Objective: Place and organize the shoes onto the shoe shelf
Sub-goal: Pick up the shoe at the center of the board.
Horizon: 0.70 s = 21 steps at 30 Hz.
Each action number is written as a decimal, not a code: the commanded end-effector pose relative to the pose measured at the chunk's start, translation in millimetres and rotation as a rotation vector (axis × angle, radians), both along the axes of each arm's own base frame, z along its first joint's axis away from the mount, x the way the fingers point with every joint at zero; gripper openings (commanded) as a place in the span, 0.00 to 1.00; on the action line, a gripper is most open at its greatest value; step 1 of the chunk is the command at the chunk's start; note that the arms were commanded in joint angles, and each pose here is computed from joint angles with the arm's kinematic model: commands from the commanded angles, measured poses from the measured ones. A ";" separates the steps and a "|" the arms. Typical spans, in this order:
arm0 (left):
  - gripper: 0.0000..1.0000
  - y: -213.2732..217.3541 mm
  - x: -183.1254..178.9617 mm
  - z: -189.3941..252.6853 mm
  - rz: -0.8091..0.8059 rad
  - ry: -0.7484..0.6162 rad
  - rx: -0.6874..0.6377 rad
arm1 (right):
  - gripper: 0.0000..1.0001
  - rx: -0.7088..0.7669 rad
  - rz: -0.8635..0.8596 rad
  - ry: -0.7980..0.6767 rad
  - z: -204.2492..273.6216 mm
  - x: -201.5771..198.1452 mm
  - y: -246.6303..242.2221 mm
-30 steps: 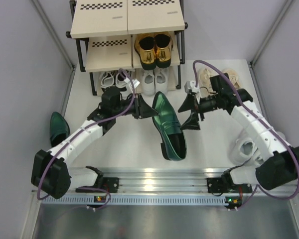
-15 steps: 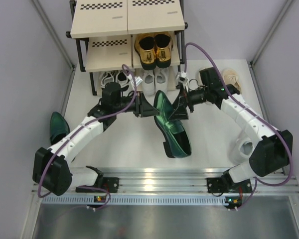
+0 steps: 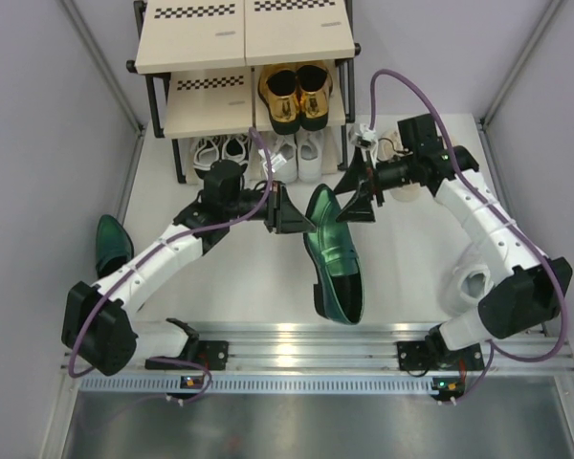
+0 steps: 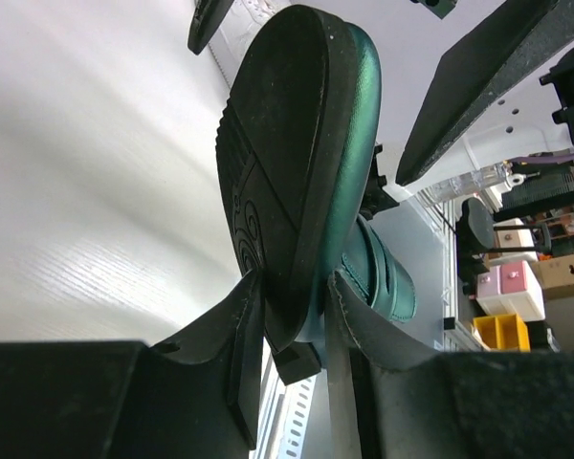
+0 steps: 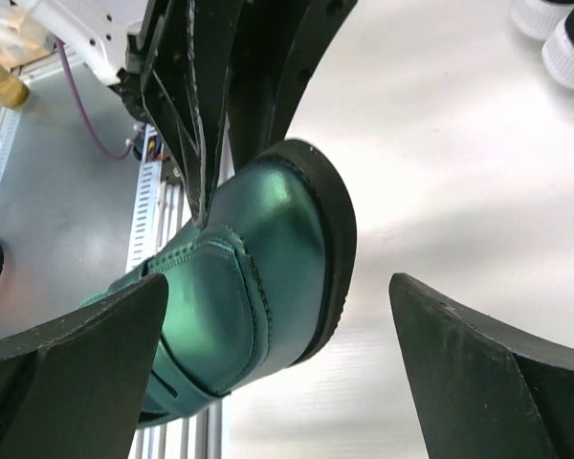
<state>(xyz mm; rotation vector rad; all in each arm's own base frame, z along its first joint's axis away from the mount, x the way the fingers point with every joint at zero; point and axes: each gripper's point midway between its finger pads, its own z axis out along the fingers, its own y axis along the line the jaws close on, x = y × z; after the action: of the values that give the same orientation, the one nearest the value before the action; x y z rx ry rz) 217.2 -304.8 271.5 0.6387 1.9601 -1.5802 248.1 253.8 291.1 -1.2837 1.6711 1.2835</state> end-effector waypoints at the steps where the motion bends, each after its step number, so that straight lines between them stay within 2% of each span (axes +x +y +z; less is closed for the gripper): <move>1: 0.00 -1.3 -6.8 52.2 -0.059 -0.147 -0.108 | 0.99 0.012 0.016 -0.022 0.8 -5.5 -4.3; 9: 0.00 4.2 -9.5 64.7 -0.035 -0.183 -0.125 | 0.98 0.034 0.094 0.150 -14.9 -29.7 -4.1; 13: 0.00 15.4 -6.2 74.0 0.000 -0.198 -0.162 | 0.99 0.057 0.076 0.252 -21.9 -42.0 -6.8; 15: 0.00 20.5 -6.5 88.1 0.005 -0.245 -0.215 | 0.99 0.100 0.083 0.244 -16.9 -44.4 -6.6; 16: 0.00 25.1 -6.2 88.2 0.008 -0.211 -0.231 | 0.99 0.098 0.070 0.325 -23.4 -49.6 -7.0; 17: 0.00 26.0 -6.1 95.3 0.002 -0.239 -0.258 | 0.99 0.118 0.076 0.334 -20.6 -50.4 -5.5; 18: 0.00 25.7 -6.8 96.5 -0.008 -0.234 -0.265 | 1.00 0.151 0.081 0.265 -13.8 -43.3 -1.9; 20: 0.00 25.0 -7.9 99.2 -0.023 -0.211 -0.273 | 1.00 0.162 0.066 0.365 -11.8 -46.0 1.1; 21: 0.00 24.3 -7.7 100.2 -0.030 -0.206 -0.278 | 0.99 0.193 0.084 0.291 -2.6 -41.7 6.2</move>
<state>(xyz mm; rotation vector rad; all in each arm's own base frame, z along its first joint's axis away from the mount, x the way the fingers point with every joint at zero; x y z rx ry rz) 223.6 -283.0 314.5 0.5889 1.7892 -1.6363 198.6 249.8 247.0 -1.0570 1.8560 1.6980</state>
